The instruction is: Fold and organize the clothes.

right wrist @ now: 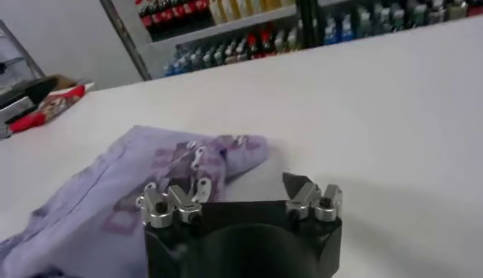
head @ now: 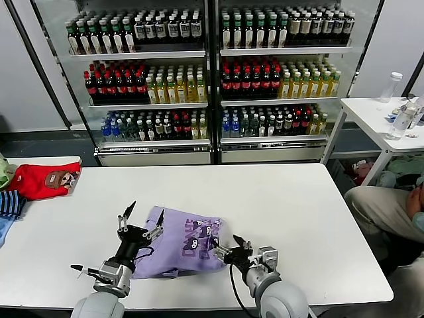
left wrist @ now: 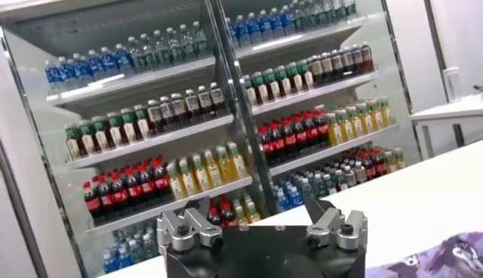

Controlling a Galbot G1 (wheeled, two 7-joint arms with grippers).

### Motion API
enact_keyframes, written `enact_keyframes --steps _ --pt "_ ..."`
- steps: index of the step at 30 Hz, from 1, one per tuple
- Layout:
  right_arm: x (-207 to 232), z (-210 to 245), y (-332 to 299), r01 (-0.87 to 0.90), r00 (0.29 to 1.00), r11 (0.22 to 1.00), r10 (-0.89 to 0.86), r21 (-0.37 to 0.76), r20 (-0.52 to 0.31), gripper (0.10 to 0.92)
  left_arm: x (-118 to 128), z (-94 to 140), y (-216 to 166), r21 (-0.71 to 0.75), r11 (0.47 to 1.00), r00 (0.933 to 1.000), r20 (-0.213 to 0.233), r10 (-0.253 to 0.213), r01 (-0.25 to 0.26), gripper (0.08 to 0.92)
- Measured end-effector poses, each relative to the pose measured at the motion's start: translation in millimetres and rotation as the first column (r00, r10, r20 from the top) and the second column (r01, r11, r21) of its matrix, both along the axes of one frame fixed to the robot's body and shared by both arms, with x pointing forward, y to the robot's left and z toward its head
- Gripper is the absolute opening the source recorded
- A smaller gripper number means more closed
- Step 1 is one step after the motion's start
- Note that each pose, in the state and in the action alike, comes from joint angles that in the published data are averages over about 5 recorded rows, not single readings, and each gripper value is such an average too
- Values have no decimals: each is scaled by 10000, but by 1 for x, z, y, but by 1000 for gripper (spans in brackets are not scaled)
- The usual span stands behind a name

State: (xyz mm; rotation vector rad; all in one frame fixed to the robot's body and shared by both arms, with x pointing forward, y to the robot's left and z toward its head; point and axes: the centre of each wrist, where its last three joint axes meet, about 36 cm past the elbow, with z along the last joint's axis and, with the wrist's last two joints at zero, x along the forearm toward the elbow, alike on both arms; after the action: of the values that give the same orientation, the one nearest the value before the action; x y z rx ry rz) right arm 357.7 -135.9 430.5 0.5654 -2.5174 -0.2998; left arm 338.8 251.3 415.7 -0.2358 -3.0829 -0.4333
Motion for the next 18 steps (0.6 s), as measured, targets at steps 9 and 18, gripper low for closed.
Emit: enact_keyframes --steps 9,18 --pt "-4 -9 8 -405 9976 9984 425 390 -543 494 -7 -7 2 241 9997 10000 4 47 -47 823" --pt "-4 -8 6 -581 9966 9969 610 532 -557 234 -9 -11 3 392 9992 10000 15 55 -56 823"
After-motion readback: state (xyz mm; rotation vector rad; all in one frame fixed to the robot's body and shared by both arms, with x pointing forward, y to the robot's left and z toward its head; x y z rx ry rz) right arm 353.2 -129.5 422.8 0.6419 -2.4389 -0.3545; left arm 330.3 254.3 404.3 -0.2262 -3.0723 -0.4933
